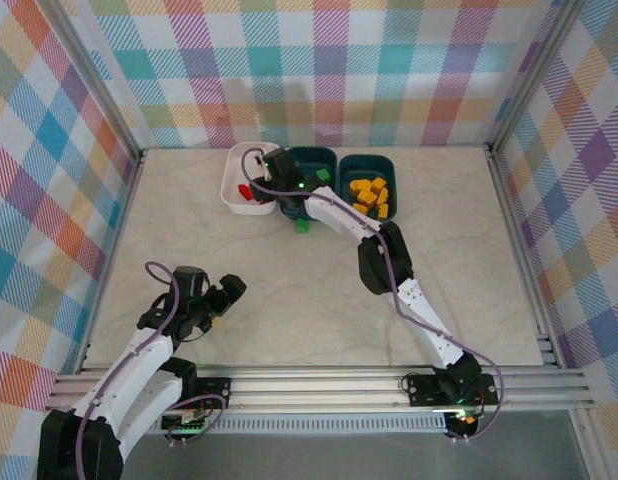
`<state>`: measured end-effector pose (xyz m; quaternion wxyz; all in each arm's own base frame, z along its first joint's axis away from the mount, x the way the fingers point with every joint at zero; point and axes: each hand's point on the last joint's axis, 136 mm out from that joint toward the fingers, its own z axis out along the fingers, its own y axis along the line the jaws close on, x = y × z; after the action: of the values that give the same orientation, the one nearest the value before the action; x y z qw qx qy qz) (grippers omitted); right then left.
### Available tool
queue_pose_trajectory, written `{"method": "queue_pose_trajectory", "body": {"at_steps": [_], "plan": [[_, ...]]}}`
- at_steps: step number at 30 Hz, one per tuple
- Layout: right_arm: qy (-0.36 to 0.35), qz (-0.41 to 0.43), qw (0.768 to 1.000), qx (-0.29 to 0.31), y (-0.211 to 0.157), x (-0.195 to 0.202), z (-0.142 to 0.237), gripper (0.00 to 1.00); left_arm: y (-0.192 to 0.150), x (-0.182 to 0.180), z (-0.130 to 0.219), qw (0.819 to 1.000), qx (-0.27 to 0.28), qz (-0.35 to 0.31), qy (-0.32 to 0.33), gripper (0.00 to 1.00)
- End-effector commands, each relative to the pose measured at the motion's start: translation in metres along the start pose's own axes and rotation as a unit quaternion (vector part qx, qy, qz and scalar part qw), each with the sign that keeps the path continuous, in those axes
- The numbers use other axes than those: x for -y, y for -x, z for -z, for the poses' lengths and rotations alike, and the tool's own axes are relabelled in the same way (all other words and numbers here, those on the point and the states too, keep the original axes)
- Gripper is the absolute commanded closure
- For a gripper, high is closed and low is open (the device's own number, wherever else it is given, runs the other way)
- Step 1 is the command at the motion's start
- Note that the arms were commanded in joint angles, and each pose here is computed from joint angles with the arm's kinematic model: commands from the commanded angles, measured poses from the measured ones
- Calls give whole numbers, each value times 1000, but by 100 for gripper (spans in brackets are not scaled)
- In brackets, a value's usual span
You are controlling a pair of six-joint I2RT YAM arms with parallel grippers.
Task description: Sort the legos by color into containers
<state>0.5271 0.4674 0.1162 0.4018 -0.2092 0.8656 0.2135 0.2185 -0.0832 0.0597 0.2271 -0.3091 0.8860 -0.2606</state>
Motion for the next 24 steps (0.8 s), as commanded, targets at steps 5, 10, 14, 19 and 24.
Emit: {"method": "queue_pose_trajectory", "body": {"at_steps": [5,10,14,19,24], "plan": [[-38,-5,999,24,29,5,44,32,8,21,4,999,2,-18,-29,0],[-101,-108,988,36,-8,28,88,30,10,24,0,999,-2,-19,-32,0],[-147,-154,977,6,-64,42,99,27,12,28,1,999,0,-24,-32,0],[-173,-188,966,-31,-106,52,96,25,17,35,1,999,0,-31,-34,0],[-191,-204,959,-39,-120,58,88,25,15,34,-4,999,-8,-26,-28,0]]}}
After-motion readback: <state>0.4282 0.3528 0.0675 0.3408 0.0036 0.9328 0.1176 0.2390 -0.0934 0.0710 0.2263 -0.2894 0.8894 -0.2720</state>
